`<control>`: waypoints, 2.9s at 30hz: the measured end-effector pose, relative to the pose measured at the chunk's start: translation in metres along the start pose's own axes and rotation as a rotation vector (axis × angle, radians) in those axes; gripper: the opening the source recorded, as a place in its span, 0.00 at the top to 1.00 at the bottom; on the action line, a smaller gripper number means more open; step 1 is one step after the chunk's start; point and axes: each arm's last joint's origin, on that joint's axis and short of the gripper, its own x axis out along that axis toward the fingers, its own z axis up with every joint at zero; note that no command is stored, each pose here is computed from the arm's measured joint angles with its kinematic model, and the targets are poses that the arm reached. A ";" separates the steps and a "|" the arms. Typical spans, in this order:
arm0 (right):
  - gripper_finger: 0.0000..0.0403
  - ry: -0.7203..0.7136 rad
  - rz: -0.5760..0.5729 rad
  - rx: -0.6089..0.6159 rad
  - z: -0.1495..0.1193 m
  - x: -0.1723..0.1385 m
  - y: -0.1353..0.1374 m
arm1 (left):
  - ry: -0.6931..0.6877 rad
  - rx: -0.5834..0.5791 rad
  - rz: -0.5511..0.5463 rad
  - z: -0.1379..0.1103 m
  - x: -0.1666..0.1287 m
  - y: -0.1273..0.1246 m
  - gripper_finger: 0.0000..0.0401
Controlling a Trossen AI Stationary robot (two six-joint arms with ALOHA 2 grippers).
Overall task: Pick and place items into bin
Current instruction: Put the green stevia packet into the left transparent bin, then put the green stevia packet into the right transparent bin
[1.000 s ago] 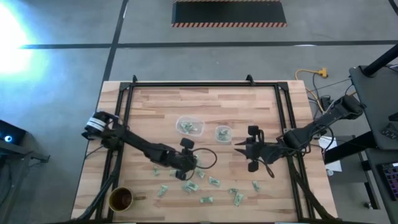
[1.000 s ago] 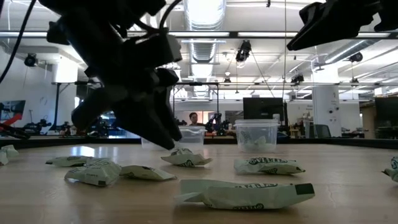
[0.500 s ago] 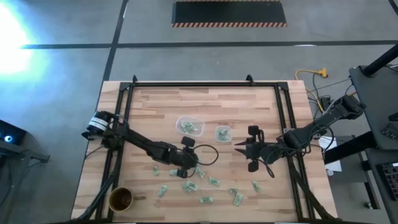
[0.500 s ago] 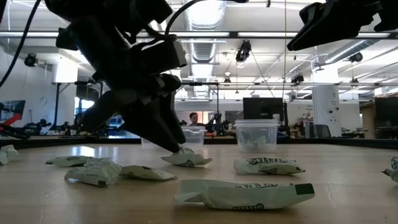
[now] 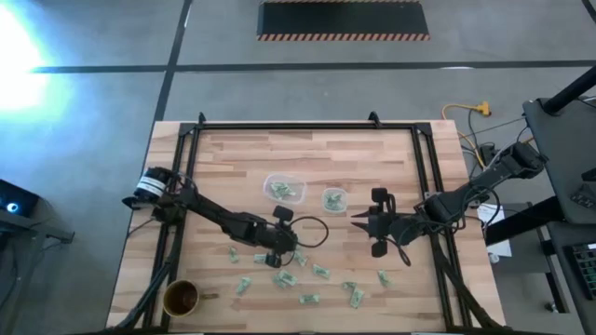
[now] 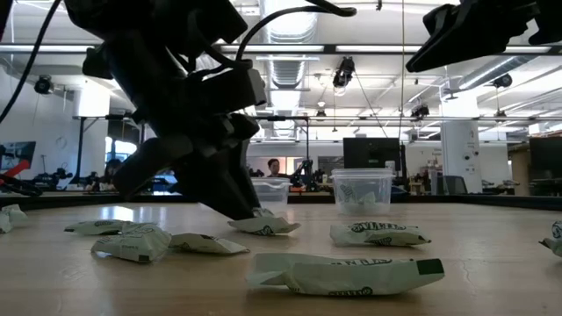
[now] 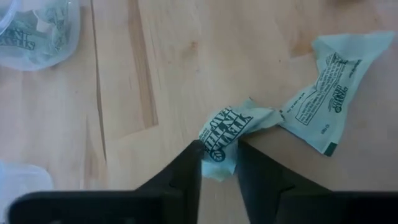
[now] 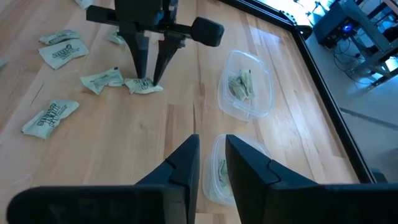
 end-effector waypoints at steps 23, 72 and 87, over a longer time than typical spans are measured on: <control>0.84 0.016 0.000 -0.002 -0.006 0.002 0.001 | -0.055 -0.042 0.181 0.015 -0.037 0.012 1.00; 0.86 0.036 0.158 0.042 -0.011 0.003 0.006 | 0.050 -0.258 0.572 0.005 -0.061 0.073 0.71; 0.86 0.055 0.454 0.199 -0.038 0.007 0.027 | -0.145 -0.123 0.383 0.022 -0.117 0.000 0.70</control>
